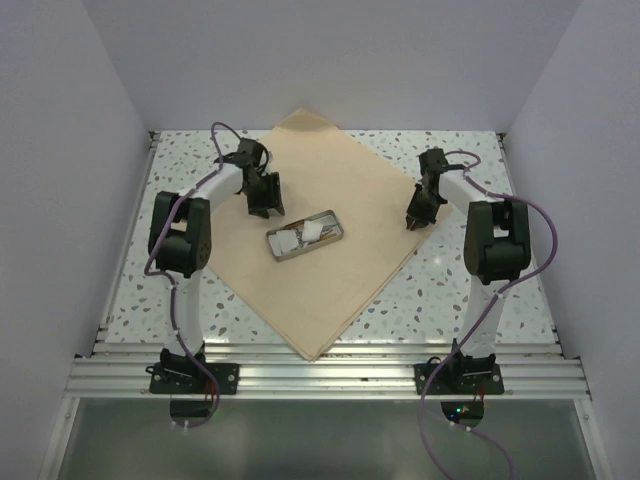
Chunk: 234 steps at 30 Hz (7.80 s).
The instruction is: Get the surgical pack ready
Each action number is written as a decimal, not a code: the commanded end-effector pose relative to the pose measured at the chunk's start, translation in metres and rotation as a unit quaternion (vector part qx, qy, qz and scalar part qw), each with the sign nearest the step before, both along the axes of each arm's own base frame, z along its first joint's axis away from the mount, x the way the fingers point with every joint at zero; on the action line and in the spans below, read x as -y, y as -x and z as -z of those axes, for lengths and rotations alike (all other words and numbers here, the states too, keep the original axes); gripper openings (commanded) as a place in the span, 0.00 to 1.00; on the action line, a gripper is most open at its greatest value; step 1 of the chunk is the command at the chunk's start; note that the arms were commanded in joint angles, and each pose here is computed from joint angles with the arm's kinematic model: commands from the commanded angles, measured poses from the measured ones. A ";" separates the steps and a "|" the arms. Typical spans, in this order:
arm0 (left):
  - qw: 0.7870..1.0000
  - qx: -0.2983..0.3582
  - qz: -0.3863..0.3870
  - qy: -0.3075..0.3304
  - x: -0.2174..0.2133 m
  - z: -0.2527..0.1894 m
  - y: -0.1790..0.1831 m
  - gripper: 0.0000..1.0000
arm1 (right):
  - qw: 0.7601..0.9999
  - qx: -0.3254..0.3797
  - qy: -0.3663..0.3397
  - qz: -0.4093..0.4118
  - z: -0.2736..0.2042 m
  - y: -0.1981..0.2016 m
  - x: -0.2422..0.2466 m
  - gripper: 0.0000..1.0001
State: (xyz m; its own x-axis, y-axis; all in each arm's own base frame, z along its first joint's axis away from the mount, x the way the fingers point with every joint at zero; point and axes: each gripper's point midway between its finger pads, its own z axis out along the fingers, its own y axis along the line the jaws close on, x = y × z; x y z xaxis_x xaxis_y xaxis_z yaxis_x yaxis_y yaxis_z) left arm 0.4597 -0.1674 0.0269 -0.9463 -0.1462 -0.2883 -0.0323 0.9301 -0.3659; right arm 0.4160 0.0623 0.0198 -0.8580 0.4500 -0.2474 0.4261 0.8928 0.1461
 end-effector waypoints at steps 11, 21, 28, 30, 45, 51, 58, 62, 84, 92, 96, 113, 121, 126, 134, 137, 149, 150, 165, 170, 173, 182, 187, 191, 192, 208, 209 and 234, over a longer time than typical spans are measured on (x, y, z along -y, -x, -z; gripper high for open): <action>0.998 0.045 -0.048 -0.001 -0.052 -0.086 0.066 0.65 | 0.943 0.083 -0.073 -0.315 -0.101 -0.007 -0.158 0.62; 0.998 -0.016 -0.056 0.013 -0.027 -0.045 0.116 0.57 | 0.934 0.037 -0.043 -0.352 -0.064 0.002 -0.204 0.54; 0.999 -0.032 -0.036 0.012 -0.013 -0.029 0.111 0.57 | 0.938 0.007 -0.022 -0.346 -0.039 0.013 -0.204 0.42; 0.999 -0.043 -0.028 0.007 -0.012 -0.020 0.111 0.55 | 0.937 -0.009 -0.031 -0.347 -0.031 0.019 -0.206 0.37; 0.998 -0.016 0.009 -0.068 -0.026 -0.028 0.049 0.30 | 0.952 -0.047 -0.071 -0.295 -0.028 0.039 -0.213 0.04; 0.997 -0.030 0.014 -0.063 -0.027 -0.016 0.049 0.27 | 0.954 -0.057 -0.064 -0.288 -0.026 0.037 -0.212 0.03; 0.998 -0.025 0.006 -0.059 -0.031 -0.006 0.043 0.24 | 0.954 -0.062 -0.063 -0.285 -0.023 0.034 -0.214 0.02; 0.998 -0.015 -0.001 -0.055 -0.034 -0.010 0.034 0.22 | 0.955 -0.061 -0.066 -0.283 -0.023 0.033 -0.215 0.00; 1.000 -0.002 -0.006 -0.030 -0.027 -0.013 0.015 0.02 | 0.960 -0.035 -0.063 -0.271 -0.031 0.020 -0.215 0.00; 1.000 0.004 -0.005 -0.019 -0.022 -0.015 0.004 0.01 | 0.962 -0.032 -0.057 -0.265 -0.030 0.015 -0.210 0.00; 1.000 -0.002 -0.002 -0.019 -0.022 -0.011 0.007 0.01 | 0.962 -0.033 -0.054 -0.264 -0.028 0.013 -0.207 0.00; 1.000 -0.005 0.000 -0.004 -0.019 -0.008 0.014 0.03 | 0.964 -0.037 -0.045 -0.259 -0.025 0.011 -0.198 0.00; 1.000 -0.005 0.000 -0.008 -0.019 -0.007 0.015 0.11 | 0.963 -0.040 -0.042 -0.262 -0.021 0.013 -0.197 0.00; 1.000 -0.005 0.000 -0.005 -0.019 -0.007 0.015 0.14 | 0.964 -0.041 -0.040 -0.259 -0.020 0.011 -0.193 0.00; 1.000 0.006 -0.006 -0.019 -0.025 -0.012 0.013 0.29 | 0.963 -0.035 -0.042 -0.262 -0.024 0.009 -0.191 0.11; 1.000 0.008 -0.012 -0.018 -0.029 -0.014 0.012 0.39 | 0.963 -0.038 -0.043 -0.264 -0.025 0.009 -0.191 0.23; 0.996 0.063 -0.054 -0.042 -0.074 -0.071 0.024 0.65 | 0.955 0.023 0.064 -0.289 -0.101 0.010 -0.146 0.73; 0.994 0.069 -0.062 -0.048 -0.079 -0.076 0.026 0.66 | 0.949 0.013 0.071 -0.306 -0.097 0.021 -0.143 0.79; 0.984 0.087 -0.150 -0.036 -0.102 -0.124 0.130 0.64 | 0.792 0.054 -0.006 -0.608 -0.087 0.293 -0.254 0.62; 0.976 0.081 -0.195 -0.059 -0.116 -0.139 0.156 0.62 | 0.764 0.068 0.026 -0.641 -0.071 0.322 -0.290 0.67; 0.969 0.096 -0.218 -0.062 -0.122 -0.152 0.164 0.63 | 0.755 0.069 0.049 -0.650 -0.054 0.328 -0.308 0.72; 0.965 0.106 -0.232 -0.059 -0.126 -0.162 0.190 0.64 | 0.782 0.101 0.122 -0.602 -0.026 0.304 -0.332 0.65; 0.965 0.102 -0.232 -0.071 -0.131 -0.162 0.200 0.65 | 0.785 0.096 0.167 -0.588 -0.010 0.301 -0.322 0.62; 0.965 0.103 -0.229 -0.071 -0.130 -0.163 0.201 0.66 | 0.783 0.088 0.188 -0.587 0.005 0.314 -0.317 0.59; 0.966 0.103 -0.228 -0.070 -0.130 -0.163 0.201 0.66 | 0.782 0.085 0.195 -0.586 0.008 0.316 -0.315 0.60; 0.970 0.091 -0.214 -0.066 -0.126 -0.149 0.205 0.66 | 0.761 0.084 0.265 -0.586 0.023 0.326 -0.296 0.65; 0.970 0.089 -0.215 -0.065 -0.126 -0.148 0.206 0.66 | 0.760 0.083 0.281 -0.581 0.028 0.323 -0.291 0.65; 0.992 0.036 -0.124 0.016 -0.085 -0.089 0.207 0.39 | 0.796 0.099 0.144 -0.579 -0.052 0.257 -0.314 0.19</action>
State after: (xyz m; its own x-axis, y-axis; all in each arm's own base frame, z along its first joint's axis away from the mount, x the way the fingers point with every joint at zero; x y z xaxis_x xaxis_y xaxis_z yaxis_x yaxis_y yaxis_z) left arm 0.2483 -0.0628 0.1311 -0.8228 -0.4242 -0.3782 -0.3123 0.8935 -0.3227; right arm 0.1444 0.3612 0.0364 -0.5835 -0.7534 -0.3031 -0.6856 0.6570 -0.3134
